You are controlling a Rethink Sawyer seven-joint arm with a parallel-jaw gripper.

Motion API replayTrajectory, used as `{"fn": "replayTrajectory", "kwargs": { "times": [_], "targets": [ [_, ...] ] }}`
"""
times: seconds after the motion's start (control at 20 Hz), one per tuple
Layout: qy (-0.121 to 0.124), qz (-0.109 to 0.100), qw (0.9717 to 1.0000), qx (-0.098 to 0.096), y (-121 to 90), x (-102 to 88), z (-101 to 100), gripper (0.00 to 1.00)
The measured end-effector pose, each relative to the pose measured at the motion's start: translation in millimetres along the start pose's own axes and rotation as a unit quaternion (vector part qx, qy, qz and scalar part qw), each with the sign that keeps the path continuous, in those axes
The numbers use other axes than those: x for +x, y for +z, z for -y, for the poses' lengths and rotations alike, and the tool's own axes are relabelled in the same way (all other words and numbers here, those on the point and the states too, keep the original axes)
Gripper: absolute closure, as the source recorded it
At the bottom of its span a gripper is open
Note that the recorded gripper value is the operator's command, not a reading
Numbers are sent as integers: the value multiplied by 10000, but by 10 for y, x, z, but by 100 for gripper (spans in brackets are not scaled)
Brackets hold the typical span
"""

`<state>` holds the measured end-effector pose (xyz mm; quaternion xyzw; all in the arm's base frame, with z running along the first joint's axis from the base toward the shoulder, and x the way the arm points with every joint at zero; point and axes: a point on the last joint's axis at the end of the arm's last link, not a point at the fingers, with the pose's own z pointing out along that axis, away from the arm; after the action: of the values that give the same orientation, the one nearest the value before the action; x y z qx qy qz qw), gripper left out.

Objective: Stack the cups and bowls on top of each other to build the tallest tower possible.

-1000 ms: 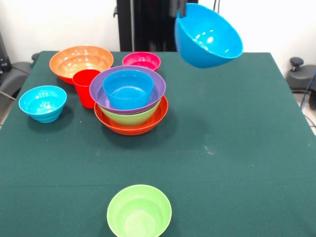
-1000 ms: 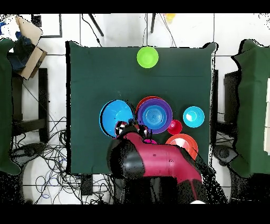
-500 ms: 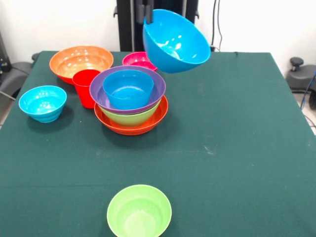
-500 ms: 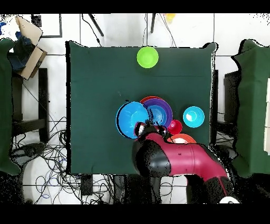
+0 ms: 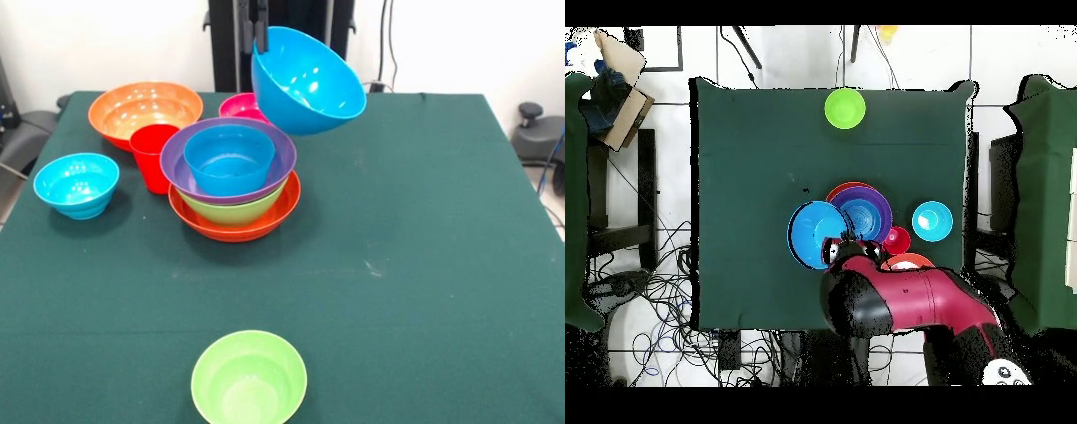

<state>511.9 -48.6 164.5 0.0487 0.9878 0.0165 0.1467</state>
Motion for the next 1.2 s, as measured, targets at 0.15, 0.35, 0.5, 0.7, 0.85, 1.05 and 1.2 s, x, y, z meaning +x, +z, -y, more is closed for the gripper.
{"fn": "replayTrajectory", "kwargs": {
  "times": [0.15,0.35,0.5,0.7,0.85,1.05,1.2],
  "targets": [
    [-126,-15,9999,-62,14,38,-33,100],
    [-201,4,9997,-118,10,45,-23,100],
    [-162,58,9997,-187,-13,5,64,100],
    [28,86,9997,-227,-98,-92,247,100],
    [238,0,9995,-213,-216,-182,386,100],
    [278,-271,9991,-175,-334,-229,385,100],
    [148,-449,9988,-157,-369,-267,302,100]
  ]
}}
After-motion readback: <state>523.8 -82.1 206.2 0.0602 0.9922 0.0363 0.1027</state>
